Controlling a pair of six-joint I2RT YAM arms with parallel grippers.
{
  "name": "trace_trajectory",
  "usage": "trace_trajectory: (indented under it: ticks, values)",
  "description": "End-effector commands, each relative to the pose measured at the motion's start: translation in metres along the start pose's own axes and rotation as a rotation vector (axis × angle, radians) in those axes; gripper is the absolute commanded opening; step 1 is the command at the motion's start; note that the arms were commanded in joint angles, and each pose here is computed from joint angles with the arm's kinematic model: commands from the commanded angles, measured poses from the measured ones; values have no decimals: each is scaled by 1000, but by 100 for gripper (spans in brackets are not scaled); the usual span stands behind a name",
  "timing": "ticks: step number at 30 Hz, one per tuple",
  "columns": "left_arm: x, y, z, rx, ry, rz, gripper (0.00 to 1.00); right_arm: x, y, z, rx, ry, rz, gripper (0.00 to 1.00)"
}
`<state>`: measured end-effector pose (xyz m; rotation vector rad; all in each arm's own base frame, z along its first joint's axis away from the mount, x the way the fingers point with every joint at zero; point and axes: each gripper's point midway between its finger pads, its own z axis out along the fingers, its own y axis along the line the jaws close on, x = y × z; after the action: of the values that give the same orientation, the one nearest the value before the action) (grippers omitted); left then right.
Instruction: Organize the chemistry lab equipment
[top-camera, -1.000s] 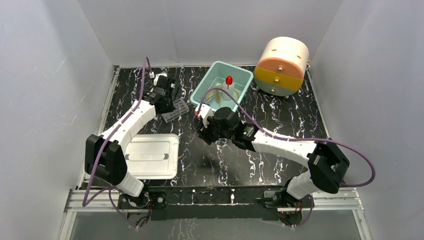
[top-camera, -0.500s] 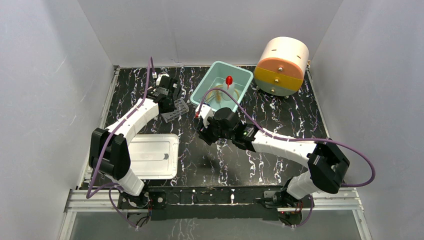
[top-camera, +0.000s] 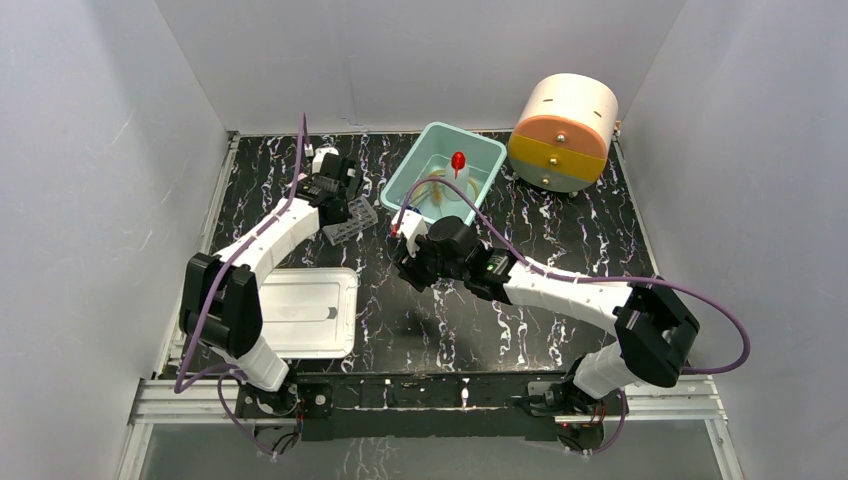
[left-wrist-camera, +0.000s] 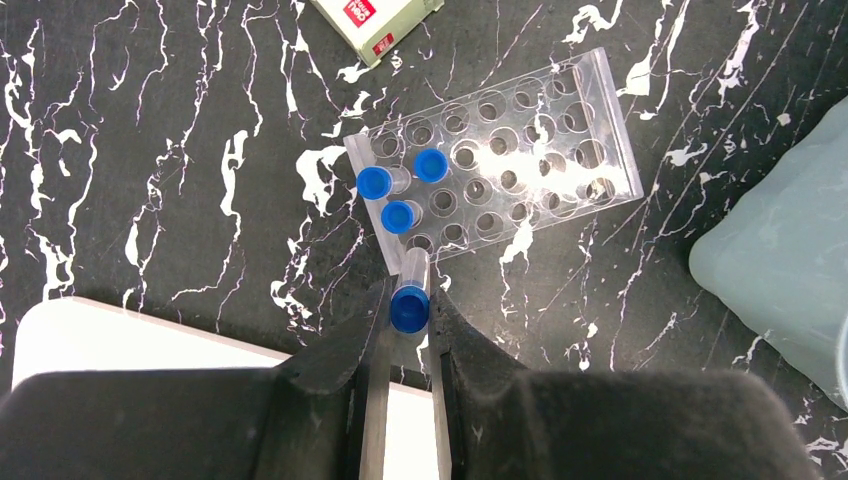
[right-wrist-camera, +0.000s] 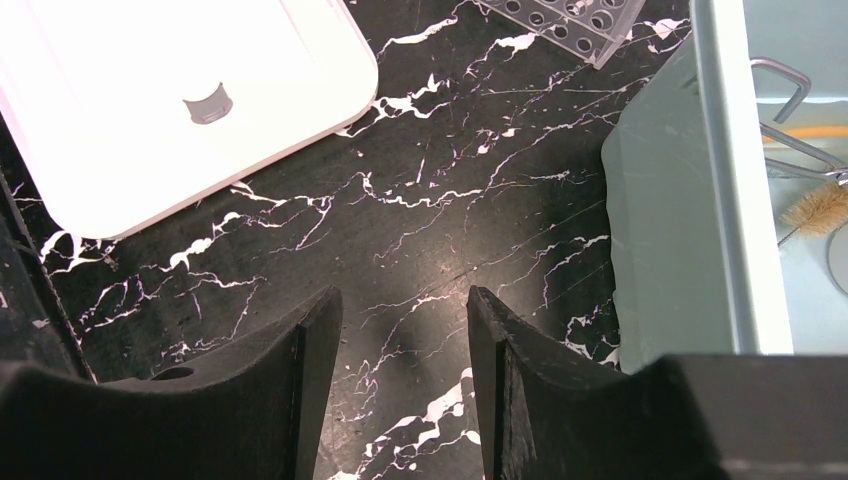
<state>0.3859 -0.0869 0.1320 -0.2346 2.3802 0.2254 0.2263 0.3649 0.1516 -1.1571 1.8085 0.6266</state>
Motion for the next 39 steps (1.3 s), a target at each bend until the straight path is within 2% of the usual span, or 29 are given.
trace_trajectory:
  ticks: [1,39]
  values:
    - [1,6,6,-42,-19,-4,8,-20,-4,-7,17,-61,14,57]
    - [23,3,36,-46,41,5,11,-20,-1,-10,-6,-60,8,58]
